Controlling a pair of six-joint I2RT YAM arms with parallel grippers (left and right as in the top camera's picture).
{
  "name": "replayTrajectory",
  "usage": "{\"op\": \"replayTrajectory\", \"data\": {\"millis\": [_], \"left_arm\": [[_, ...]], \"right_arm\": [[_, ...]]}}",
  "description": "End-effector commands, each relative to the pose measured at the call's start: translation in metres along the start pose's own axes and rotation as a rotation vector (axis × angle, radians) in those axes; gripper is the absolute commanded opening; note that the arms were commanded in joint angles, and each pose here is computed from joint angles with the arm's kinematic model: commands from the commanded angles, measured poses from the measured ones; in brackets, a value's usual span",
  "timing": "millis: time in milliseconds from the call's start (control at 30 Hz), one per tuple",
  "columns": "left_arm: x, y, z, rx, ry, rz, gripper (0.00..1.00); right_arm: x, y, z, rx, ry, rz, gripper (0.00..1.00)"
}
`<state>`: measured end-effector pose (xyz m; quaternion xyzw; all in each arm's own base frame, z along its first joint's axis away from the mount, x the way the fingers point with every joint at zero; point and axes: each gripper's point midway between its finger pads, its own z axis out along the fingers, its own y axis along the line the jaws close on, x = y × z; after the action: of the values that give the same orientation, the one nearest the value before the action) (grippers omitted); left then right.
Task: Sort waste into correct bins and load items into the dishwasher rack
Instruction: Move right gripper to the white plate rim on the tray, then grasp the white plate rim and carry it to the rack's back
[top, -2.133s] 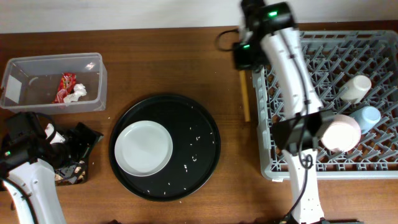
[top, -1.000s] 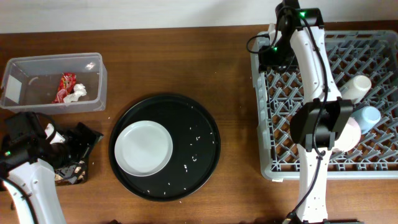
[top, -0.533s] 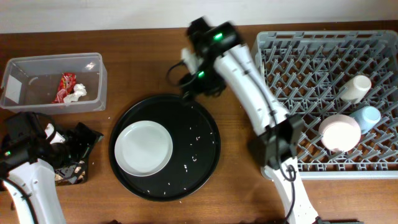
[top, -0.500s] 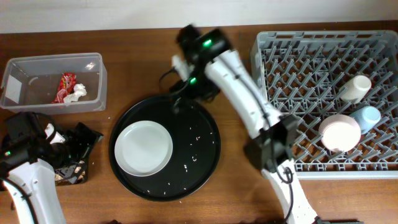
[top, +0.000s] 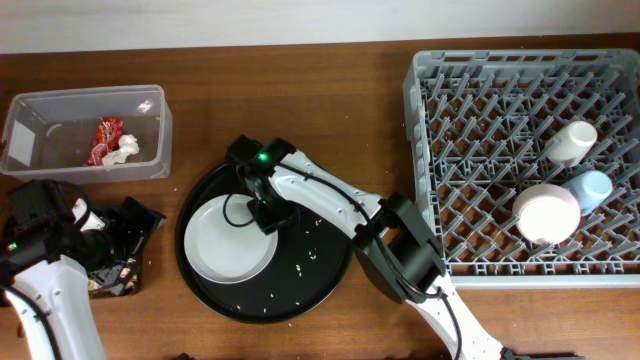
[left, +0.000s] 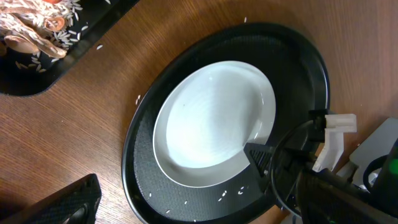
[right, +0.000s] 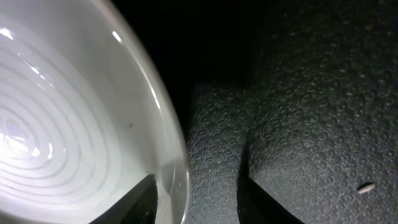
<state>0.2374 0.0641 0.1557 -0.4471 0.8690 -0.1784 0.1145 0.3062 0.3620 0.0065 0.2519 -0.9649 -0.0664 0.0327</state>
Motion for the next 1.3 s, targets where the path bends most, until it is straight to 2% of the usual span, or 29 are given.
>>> {"op": "replayTrajectory", "data": {"millis": [0, 100, 167, 200, 300, 467, 633, 733, 767, 867, 1000, 1133, 1267], "left_arm": [[0.001, -0.001, 0.000, 0.003, 0.003, -0.005, 0.99], [0.001, -0.001, 0.000, 0.003, 0.003, -0.005, 0.99], [0.001, -0.001, 0.000, 0.003, 0.003, -0.005, 0.99], [0.001, -0.001, 0.000, 0.003, 0.003, -0.005, 0.99], [0.001, -0.001, 0.000, 0.003, 0.003, -0.005, 0.99], [0.001, -0.001, 0.000, 0.003, 0.003, -0.005, 0.99], [0.001, -0.001, 0.000, 0.003, 0.003, -0.005, 0.99], [0.001, -0.001, 0.000, 0.003, 0.003, -0.005, 0.99], [0.001, -0.001, 0.000, 0.003, 0.003, -0.005, 0.99], [0.001, -0.001, 0.000, 0.003, 0.003, -0.005, 0.99], [0.001, -0.001, 0.000, 0.003, 0.003, -0.005, 0.99], [0.001, -0.001, 0.000, 0.003, 0.003, -0.005, 0.99], [0.001, -0.001, 0.000, 0.003, 0.003, -0.005, 0.99]], "right_arm": [[0.006, -0.004, 0.003, 0.024, 0.005, 0.048, 0.41], [0.005, -0.004, 0.003, 0.023, 0.002, 0.049, 0.30], [0.005, -0.004, 0.002, 0.023, 0.000, 0.078, 0.29], [0.005, -0.004, 0.001, 0.023, -0.001, 0.090, 0.25], [0.002, -0.003, -0.004, 0.020, -0.010, 0.093, 0.04], [-0.004, -0.012, -0.038, 0.063, -0.047, 0.106, 0.04], [-0.023, -0.058, -0.134, 0.069, -0.150, 0.167, 0.04], [-0.019, -0.131, -0.208, 0.228, -0.267, 0.280, 0.04], [-0.023, -0.146, -0.229, 0.230, -0.320, 0.240, 0.04], [-0.005, -0.237, -0.289, 0.361, -0.449, 0.420, 0.04], [0.055, -0.371, -0.322, 0.555, -0.452, 0.728, 0.04], [0.104, -0.466, -0.344, 0.615, -0.524, 0.950, 0.04], [0.137, -0.514, -0.357, 0.681, -0.560, 1.052, 0.04]]}}
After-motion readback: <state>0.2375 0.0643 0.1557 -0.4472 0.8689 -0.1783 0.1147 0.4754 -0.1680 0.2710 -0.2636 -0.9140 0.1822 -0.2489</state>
